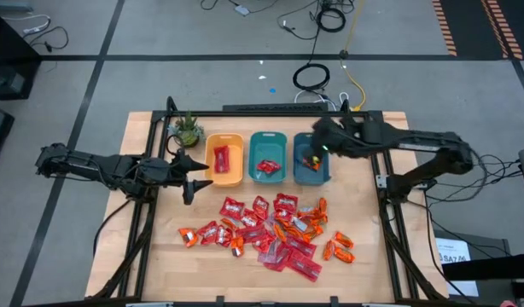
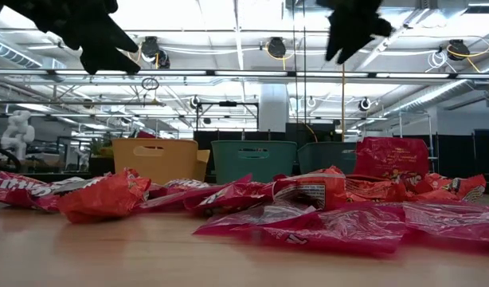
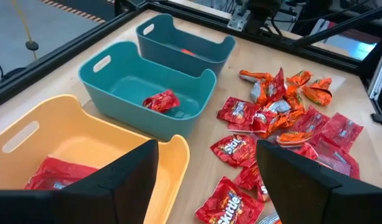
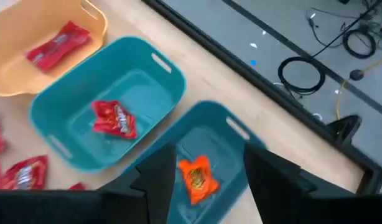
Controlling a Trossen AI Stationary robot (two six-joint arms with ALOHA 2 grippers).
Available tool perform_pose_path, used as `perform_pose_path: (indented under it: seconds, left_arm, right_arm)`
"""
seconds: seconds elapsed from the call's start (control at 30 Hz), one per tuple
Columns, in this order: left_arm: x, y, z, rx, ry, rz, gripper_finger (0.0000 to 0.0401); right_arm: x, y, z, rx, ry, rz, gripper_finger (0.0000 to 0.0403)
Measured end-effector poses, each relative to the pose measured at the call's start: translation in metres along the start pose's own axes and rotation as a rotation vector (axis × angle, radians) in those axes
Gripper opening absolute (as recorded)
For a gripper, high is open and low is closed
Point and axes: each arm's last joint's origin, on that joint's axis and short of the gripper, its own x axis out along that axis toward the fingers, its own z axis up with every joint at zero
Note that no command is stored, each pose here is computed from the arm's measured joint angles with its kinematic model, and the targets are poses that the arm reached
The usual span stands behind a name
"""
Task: Sort candy
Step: Put the red candy into the top left yellow bin
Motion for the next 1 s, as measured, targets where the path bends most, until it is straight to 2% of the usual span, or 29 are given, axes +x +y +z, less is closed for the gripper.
perform_pose_path:
  seconds: [0.17,0.33,0.4,0.63,0.8,1.0]
  left_arm:
    - [0.01,-0.005,-0.003,0.014,0.051,-0.037,0.0279]
    - [0.027,-0.017,-0.005,0.051,0.126,-0.046,0.0279]
    - [0.034,-0.023,-0.001,0.067,0.152,-0.044,0.0279]
    - [0.061,-0.044,0.013,0.108,0.217,-0.016,0.0279]
    - [0.082,-0.068,0.027,0.144,0.233,0.014,0.0279]
    - [0.113,-0.109,0.04,0.205,0.276,0.03,0.0279]
  right_arm:
    - [-0.014,-0.002,-0.051,0.138,0.024,0.075,0.018]
    - [-0.016,0.001,-0.104,0.276,0.068,0.154,0.018]
    - [-0.014,0.003,-0.122,0.296,0.092,0.167,0.018]
    - [-0.012,0.007,-0.168,0.294,0.149,0.173,0.018]
    - [-0.02,0.006,-0.183,0.22,0.138,0.186,0.018]
    - [-0.03,0.001,-0.196,0.132,0.148,0.179,0.018]
